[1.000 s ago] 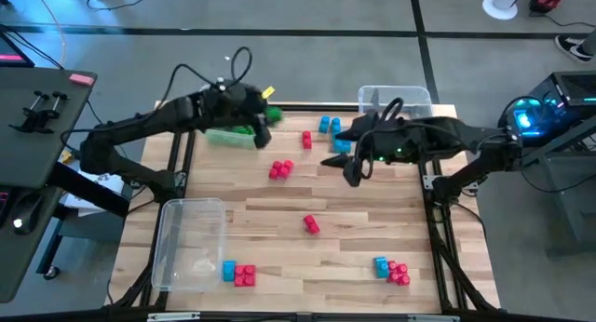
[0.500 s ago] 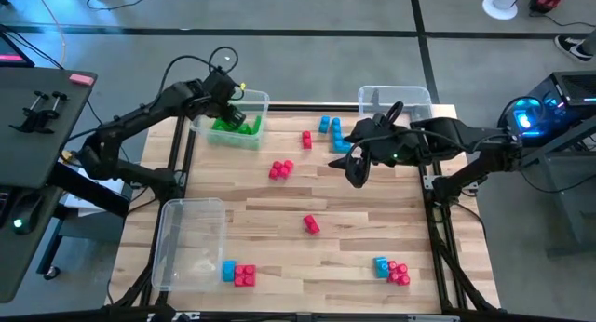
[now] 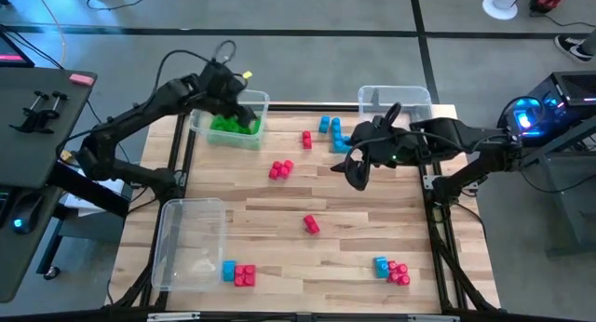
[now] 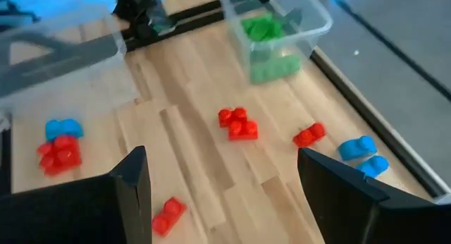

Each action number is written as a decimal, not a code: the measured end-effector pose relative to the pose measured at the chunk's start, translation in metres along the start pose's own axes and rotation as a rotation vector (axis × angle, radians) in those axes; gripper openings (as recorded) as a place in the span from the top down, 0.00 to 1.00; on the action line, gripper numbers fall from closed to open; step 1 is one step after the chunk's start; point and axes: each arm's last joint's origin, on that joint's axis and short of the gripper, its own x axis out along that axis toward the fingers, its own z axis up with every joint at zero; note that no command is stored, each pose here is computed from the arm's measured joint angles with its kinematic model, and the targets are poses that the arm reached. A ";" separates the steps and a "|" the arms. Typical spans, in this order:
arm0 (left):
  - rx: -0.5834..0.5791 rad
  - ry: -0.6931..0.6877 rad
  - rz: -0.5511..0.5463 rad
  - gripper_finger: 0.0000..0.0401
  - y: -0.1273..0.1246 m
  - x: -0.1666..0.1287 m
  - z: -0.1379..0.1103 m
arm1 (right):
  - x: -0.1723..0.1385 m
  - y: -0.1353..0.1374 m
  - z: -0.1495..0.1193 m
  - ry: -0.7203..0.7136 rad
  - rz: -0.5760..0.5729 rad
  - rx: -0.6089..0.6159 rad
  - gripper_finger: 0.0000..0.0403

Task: Sort blocks
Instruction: Put the blue game piece into the top right transparent bin

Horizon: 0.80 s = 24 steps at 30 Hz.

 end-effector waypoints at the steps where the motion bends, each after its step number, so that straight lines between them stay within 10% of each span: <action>1: 0.032 0.007 -0.088 0.36 -0.013 0.002 -0.003 | -0.001 0.001 -0.002 0.013 0.003 -0.003 0.41; 13: 0.271 -0.052 -0.277 0.37 -0.159 0.027 -0.105 | 0.006 0.039 -0.068 0.403 0.149 0.059 0.41; 24: 0.146 -0.117 -0.353 0.37 -0.176 0.041 -0.119 | 0.068 0.092 -0.213 0.811 0.280 0.500 0.41</action>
